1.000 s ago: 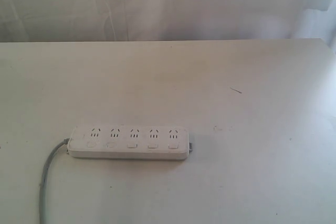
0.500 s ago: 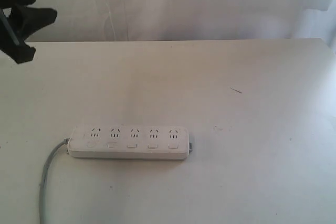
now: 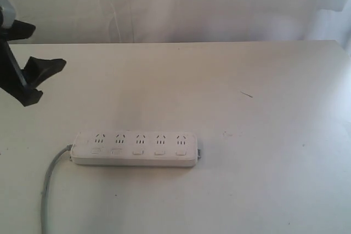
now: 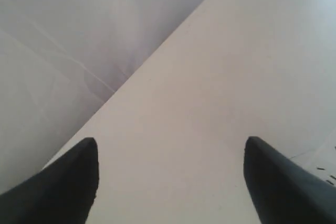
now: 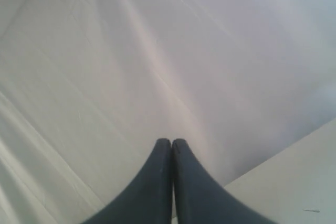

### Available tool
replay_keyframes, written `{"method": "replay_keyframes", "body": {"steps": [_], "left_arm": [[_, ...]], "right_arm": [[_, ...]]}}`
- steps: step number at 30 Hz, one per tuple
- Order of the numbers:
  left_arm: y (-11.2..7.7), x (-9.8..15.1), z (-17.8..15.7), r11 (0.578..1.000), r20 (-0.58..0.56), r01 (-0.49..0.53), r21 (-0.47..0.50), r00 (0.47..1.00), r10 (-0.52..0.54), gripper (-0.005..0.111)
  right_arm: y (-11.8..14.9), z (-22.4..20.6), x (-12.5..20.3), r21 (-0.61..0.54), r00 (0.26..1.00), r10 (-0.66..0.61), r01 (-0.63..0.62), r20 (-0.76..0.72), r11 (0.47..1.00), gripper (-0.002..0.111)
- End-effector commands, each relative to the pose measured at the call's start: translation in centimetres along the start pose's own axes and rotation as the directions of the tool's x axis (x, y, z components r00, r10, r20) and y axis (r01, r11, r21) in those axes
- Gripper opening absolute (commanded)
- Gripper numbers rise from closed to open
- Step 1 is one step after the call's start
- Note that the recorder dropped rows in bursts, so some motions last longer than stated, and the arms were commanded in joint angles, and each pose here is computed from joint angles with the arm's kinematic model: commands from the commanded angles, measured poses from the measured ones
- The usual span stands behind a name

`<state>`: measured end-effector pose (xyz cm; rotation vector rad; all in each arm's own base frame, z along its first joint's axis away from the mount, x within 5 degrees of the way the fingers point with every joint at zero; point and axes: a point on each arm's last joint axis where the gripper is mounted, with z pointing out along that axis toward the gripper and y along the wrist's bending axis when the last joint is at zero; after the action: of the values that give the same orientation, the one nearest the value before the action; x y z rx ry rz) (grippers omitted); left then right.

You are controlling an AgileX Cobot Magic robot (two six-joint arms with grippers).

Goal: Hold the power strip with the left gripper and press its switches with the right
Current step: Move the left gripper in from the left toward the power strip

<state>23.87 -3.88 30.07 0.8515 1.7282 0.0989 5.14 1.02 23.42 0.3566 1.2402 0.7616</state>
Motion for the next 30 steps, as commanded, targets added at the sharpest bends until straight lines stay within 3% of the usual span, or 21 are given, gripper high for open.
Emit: {"method": "replay_keyframes", "body": {"steps": [1, 4, 9, 14, 19, 30], "left_arm": [[-0.8, 0.1, 0.4, 0.996, -0.009, 0.078, 0.032, 0.997, -0.077, 0.076], [-0.5, 0.1, 0.2, 0.992, -0.016, 0.128, -0.007, 0.992, -0.128, 0.065], [-0.1, -1.0, -1.5, 0.991, 0.039, 0.126, -0.055, 0.992, -0.124, 0.043], [0.7, -3.0, -3.2, 0.988, 0.122, 0.118, -0.098, 0.987, -0.106, 0.043], [0.8, -3.7, -3.9, 0.988, 0.152, 0.114, -0.101, 0.983, -0.098, 0.043], [0.5, -3.8, -3.9, 0.979, 0.174, 0.196, -0.045, 0.967, -0.186, 0.043]], "right_arm": [[-0.1, -0.1, 0.1, 0.007, 1.0, -0.015, 0.015, -0.01, 1.0, 0.0], [-0.5, -0.1, 0.5, 0.045, 0.997, -0.056, 0.059, -0.049, 0.997, 0.0], [-2.1, -0.4, 1.5, 0.216, 0.983, -0.045, 0.083, -0.175, 0.973, 0.0], [-3.0, -0.8, 2.1, 0.316, 0.969, -0.022, 0.102, -0.247, 0.943, 0.0], [-3.1, -0.8, 2.1, 0.317, 0.969, -0.022, 0.102, -0.248, 0.943, 0.0], [-3.1, -0.8, 2.1, 0.317, 0.969, -0.022, 0.102, -0.248, 0.943, 0.0]]}}
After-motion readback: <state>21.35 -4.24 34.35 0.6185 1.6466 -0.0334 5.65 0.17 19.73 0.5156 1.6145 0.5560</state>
